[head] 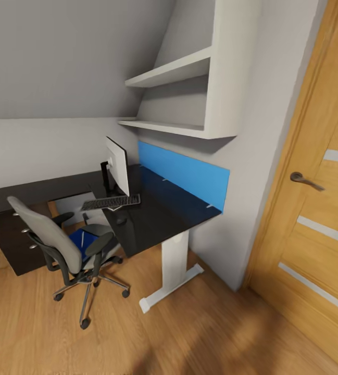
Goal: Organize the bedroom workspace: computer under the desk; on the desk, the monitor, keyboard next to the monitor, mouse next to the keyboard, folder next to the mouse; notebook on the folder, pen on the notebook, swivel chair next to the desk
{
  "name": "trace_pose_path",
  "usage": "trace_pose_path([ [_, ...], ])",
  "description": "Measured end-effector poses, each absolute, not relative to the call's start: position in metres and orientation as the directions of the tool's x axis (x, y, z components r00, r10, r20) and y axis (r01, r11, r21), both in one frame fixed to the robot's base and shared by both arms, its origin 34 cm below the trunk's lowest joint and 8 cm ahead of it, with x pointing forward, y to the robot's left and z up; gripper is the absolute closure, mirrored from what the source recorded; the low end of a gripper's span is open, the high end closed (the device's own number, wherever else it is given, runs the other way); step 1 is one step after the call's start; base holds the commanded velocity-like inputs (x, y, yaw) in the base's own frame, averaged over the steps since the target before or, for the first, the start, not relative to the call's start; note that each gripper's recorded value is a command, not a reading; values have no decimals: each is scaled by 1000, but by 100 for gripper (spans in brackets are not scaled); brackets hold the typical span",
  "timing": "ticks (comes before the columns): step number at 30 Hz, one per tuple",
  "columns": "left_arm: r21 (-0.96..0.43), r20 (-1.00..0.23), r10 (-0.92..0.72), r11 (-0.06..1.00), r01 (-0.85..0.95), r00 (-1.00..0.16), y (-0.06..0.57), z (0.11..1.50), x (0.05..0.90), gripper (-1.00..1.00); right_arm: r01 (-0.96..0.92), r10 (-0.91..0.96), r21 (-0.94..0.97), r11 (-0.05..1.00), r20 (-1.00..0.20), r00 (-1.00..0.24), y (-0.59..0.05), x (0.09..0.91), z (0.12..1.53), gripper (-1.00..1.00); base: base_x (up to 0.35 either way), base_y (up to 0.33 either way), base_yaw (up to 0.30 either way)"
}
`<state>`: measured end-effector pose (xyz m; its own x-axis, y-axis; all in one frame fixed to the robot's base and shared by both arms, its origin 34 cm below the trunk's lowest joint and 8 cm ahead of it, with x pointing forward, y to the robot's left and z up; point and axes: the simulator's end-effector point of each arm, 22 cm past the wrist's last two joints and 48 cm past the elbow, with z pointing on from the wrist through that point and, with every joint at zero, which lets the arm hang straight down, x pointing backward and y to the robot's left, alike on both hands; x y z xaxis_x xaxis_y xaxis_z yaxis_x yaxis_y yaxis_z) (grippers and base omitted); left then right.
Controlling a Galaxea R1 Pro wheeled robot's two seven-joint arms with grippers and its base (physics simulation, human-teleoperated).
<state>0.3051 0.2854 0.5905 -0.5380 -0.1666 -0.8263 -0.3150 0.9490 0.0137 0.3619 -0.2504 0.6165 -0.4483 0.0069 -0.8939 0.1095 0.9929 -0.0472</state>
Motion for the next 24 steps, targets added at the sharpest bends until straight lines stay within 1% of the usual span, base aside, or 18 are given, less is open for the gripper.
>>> trace_pose_path([
  [9, 14, -828, -166, 949, -316, -536, 287, 591, 306, -100, 105, 7, -46, 993, -893, -450, -248, 362, 616, -100, 0, 0, 287],
  [16, 14, -829, -166, 949, -316, -533, 287, 591, 307, -100, 99, 3, -51, 994, -878, -478, -247, 359, 610, -100, 0, 0, 281],
  [19, 14, -830, -166, 948, -317, -533, 287, 592, 307, -100, 94, 0, -51, 994, -876, -482, -246, 359, 609, -100, 0, 0, 118],
  [24, 19, -830, -168, 945, -328, -533, 289, 592, 306, -100, 85, -1, -48, 995, -875, -484, -245, 358, 609, -100, 0, 0, 33],
])
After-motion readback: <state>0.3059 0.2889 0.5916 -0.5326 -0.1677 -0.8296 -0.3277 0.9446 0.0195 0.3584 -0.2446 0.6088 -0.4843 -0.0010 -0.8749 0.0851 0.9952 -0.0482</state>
